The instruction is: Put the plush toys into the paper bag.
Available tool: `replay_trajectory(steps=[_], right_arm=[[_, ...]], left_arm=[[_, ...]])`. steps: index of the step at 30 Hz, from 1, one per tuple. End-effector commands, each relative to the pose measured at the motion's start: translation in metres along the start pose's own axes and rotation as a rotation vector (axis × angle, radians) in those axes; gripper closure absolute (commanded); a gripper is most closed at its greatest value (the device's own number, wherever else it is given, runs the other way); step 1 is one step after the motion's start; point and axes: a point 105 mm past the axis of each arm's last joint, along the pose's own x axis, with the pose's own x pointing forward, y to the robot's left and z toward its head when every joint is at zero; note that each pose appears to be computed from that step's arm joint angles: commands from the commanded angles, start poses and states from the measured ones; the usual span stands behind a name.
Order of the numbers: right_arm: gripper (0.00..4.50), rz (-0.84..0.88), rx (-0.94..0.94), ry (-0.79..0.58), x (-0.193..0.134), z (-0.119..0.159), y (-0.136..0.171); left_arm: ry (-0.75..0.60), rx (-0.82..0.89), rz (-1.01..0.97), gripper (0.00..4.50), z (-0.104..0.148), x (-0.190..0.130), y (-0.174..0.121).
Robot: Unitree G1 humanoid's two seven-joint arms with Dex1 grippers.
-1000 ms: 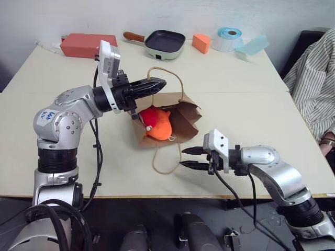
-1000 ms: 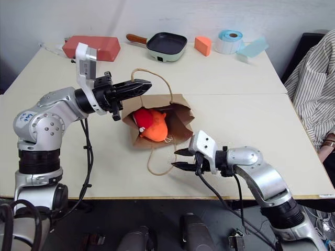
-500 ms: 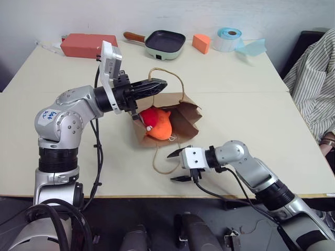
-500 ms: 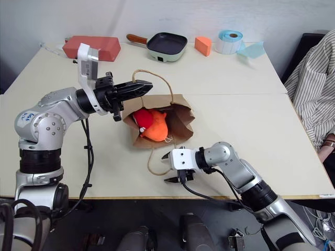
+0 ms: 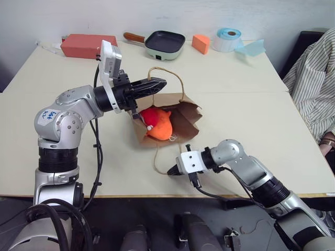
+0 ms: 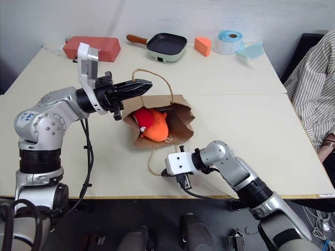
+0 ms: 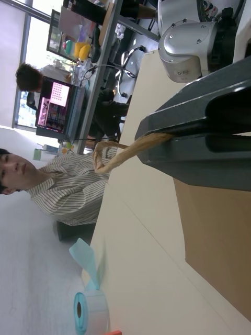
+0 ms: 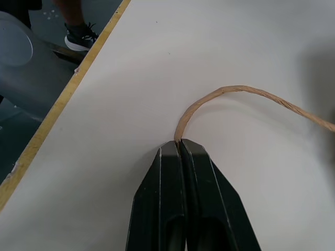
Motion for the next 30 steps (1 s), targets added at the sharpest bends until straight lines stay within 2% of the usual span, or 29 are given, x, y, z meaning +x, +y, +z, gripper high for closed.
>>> replay_trajectory(steps=[1,4,6,10,14,19,23,30], right_arm=[[4.48,-0.050,0.074,-0.126,-0.032,0.026,-0.007],[4.48,-0.051,0.186,-0.342,-0.070,0.068,-0.010],[4.48,-0.043,0.234,-0.434,-0.093,0.090,-0.010],[4.48,-0.042,0.258,-0.540,-0.127,0.123,-0.011],[4.48,-0.122,0.246,-0.622,-0.149,0.148,-0.028],[4.48,-0.261,0.205,-0.594,-0.151,0.153,-0.048],[4.48,-0.260,0.151,-0.441,-0.130,0.134,-0.041],[4.48,-0.350,0.125,-0.470,-0.120,0.131,-0.047]], left_arm=[[-0.043,0.058,-0.021,4.50,0.018,-0.001,-0.007],[-0.045,0.060,-0.033,4.50,0.019,-0.001,-0.008],[-0.050,0.063,-0.042,4.50,0.021,0.000,-0.009],[-0.067,0.071,-0.054,4.50,0.026,0.003,-0.009],[-0.082,0.072,-0.071,4.50,0.026,0.009,-0.009],[-0.081,0.058,-0.082,4.50,0.017,0.017,-0.008],[-0.067,0.043,-0.105,4.50,0.007,0.021,-0.012],[-0.082,0.049,-0.132,4.50,0.008,0.022,-0.015]])
